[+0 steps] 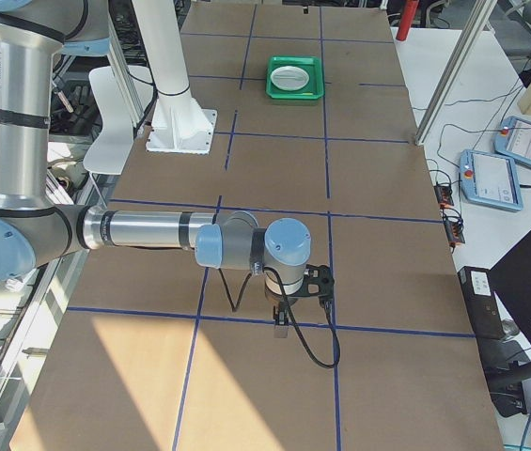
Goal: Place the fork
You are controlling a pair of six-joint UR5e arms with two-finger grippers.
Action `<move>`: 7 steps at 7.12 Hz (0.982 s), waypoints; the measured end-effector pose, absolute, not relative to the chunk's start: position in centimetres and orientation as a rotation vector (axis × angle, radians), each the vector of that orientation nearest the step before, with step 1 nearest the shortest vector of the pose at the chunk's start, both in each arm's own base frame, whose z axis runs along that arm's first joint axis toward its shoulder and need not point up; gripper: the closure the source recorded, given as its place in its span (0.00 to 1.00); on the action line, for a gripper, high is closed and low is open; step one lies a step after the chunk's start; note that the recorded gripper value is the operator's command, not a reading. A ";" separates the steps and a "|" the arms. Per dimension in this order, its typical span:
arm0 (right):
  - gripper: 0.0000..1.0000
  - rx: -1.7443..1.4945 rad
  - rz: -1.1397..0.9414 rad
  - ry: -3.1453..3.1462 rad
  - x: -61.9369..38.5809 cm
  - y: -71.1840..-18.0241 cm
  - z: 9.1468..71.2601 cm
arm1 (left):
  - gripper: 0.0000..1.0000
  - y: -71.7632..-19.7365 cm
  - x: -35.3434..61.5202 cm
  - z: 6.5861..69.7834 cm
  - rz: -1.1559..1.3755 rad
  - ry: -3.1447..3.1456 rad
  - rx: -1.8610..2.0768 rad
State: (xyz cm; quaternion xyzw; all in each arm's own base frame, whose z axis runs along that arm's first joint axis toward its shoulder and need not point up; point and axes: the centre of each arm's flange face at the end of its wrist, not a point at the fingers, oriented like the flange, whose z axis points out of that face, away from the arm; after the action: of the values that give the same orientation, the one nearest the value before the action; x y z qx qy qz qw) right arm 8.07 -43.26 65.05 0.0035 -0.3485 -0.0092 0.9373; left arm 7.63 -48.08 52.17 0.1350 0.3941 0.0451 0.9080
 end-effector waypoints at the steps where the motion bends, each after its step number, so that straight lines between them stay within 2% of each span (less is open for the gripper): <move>1: 0.00 0.007 -0.019 -0.712 8.1 -43.3 65.1 | 0.00 -47.8 11.3 51.1 0.065 0.824 0.274; 7: 0.00 0.007 -0.019 -0.712 8.1 -43.3 65.1 | 0.02 -44.9 30.0 47.1 -0.039 0.850 0.165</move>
State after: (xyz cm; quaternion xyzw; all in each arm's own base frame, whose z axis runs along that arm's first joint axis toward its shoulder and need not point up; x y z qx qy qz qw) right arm 8.07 -43.26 65.06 0.0034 -0.3485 -0.0091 0.9373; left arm 30.00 -44.92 47.12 0.0801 0.4117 -0.0191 0.9076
